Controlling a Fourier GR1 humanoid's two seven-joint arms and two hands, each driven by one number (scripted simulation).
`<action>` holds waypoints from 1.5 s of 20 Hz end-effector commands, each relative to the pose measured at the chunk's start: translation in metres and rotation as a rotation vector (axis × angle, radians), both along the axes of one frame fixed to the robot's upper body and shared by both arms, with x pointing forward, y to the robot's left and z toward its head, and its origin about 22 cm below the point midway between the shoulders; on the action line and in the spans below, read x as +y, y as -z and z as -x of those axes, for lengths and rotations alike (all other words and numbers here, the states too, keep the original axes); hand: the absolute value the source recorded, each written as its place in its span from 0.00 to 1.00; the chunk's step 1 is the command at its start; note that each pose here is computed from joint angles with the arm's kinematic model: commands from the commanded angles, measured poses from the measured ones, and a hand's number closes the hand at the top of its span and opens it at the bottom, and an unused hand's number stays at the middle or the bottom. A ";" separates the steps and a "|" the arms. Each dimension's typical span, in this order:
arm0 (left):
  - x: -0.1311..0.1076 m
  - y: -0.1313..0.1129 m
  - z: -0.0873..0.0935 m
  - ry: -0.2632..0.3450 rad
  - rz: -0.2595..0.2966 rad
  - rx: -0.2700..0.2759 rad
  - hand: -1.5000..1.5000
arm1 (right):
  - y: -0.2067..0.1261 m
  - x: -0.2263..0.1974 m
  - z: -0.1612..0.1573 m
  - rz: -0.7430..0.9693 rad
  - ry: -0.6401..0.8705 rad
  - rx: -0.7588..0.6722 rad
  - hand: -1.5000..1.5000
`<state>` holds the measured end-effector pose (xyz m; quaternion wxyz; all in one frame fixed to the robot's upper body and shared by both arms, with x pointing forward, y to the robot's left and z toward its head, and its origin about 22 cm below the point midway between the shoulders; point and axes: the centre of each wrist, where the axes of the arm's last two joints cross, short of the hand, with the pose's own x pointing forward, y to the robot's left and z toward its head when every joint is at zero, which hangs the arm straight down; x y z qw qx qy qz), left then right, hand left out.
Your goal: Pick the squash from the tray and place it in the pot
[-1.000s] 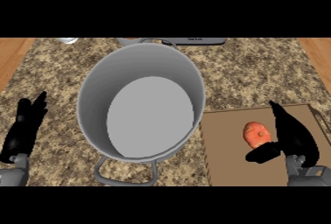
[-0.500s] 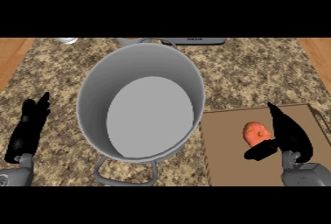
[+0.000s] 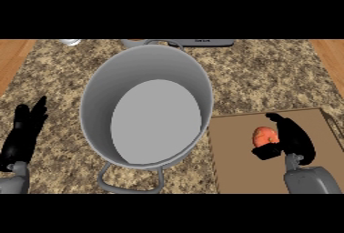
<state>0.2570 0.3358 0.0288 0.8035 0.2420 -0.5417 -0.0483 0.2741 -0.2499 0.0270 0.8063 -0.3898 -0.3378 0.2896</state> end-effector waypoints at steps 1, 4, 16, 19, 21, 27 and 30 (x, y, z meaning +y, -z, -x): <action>0.000 -0.008 0.003 0.000 -0.002 0.000 0.50 | -0.004 -0.001 -0.006 -0.012 -0.032 -0.009 1.00; -0.004 0.007 -0.009 0.000 -0.009 0.004 0.50 | 0.014 -0.008 0.006 0.088 -0.071 -0.109 1.00; -0.005 -0.003 0.001 -0.006 -0.015 -0.006 0.50 | -0.003 0.000 0.021 0.245 -0.235 -0.177 1.00; -0.004 0.002 -0.012 -0.005 -0.002 0.004 0.50 | -0.008 -0.012 0.034 0.248 -0.494 -0.134 1.00; -0.003 0.006 -0.009 -0.021 -0.010 -0.004 0.50 | -0.016 -0.032 0.042 0.257 -0.575 -0.162 1.00; 0.003 0.002 -0.006 -0.022 -0.007 -0.005 0.50 | -0.067 -0.025 0.061 0.369 -0.503 -0.438 1.00; 0.008 -0.002 -0.006 -0.036 -0.006 0.010 0.50 | -0.106 -0.021 0.070 0.281 -0.514 -0.646 1.00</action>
